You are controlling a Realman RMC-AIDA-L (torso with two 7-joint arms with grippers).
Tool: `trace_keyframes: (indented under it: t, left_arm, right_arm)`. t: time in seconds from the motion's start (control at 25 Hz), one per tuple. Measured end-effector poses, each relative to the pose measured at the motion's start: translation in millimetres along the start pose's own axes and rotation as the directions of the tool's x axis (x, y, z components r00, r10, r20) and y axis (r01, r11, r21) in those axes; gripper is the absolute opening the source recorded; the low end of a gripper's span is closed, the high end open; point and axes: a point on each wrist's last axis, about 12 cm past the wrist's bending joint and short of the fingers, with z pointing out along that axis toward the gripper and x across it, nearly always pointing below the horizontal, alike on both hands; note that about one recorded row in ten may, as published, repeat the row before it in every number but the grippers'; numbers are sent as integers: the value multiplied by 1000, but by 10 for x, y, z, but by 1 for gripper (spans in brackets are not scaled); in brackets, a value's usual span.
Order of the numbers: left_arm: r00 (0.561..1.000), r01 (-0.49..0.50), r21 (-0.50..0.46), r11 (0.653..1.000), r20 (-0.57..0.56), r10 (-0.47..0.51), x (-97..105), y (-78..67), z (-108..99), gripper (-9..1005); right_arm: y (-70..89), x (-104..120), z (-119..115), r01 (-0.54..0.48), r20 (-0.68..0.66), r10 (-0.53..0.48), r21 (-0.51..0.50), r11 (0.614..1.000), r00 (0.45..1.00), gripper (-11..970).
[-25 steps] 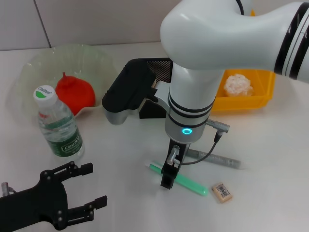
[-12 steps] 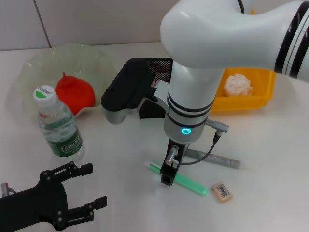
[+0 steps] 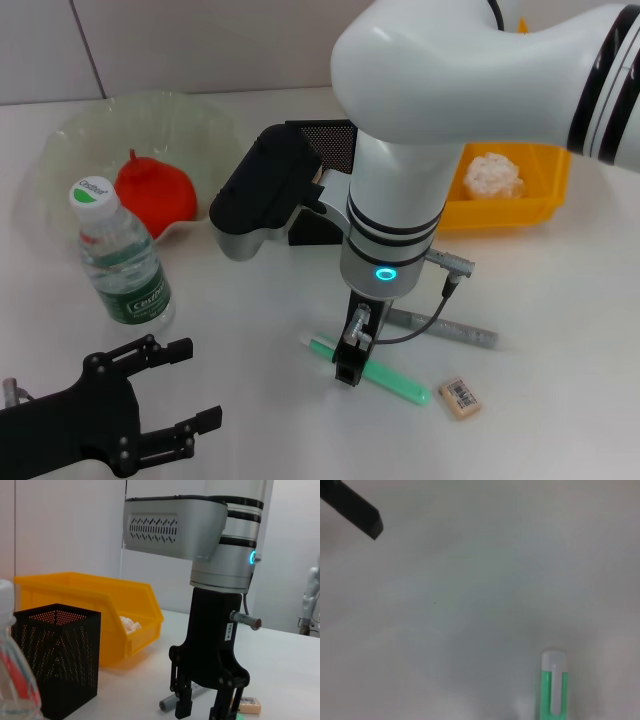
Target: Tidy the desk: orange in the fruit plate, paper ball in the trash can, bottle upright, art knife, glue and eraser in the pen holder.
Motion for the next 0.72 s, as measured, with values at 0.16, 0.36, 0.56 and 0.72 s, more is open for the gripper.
trace_keyframes:
  t: [0.16, 0.36, 0.56, 0.72]
  left_arm:
    - [1000, 0, -1, 1000, 0, 0, 0, 1, -1, 802]
    - [1000, -1, -1, 1000, 1, 1, -3, 3, 1, 802]
    - [1000, -1, 0, 1000, 1, 1, -4, 4, 1, 802]
    - [1000, -1, -2, 1000, 0, 1, -3, 7, 2, 802]
  right_arm:
    - [0, 0, 1, 0, 0, 0, 0, 1000, 1000, 492]
    - [-4, 0, 3, -1, -1, 1, 1, 1000, 1000, 462]
    - [2, 2, 5, -4, 0, 4, -6, 1000, 1000, 431]
    - [2, 1, 5, -4, 0, 4, -7, 1000, 1000, 421]
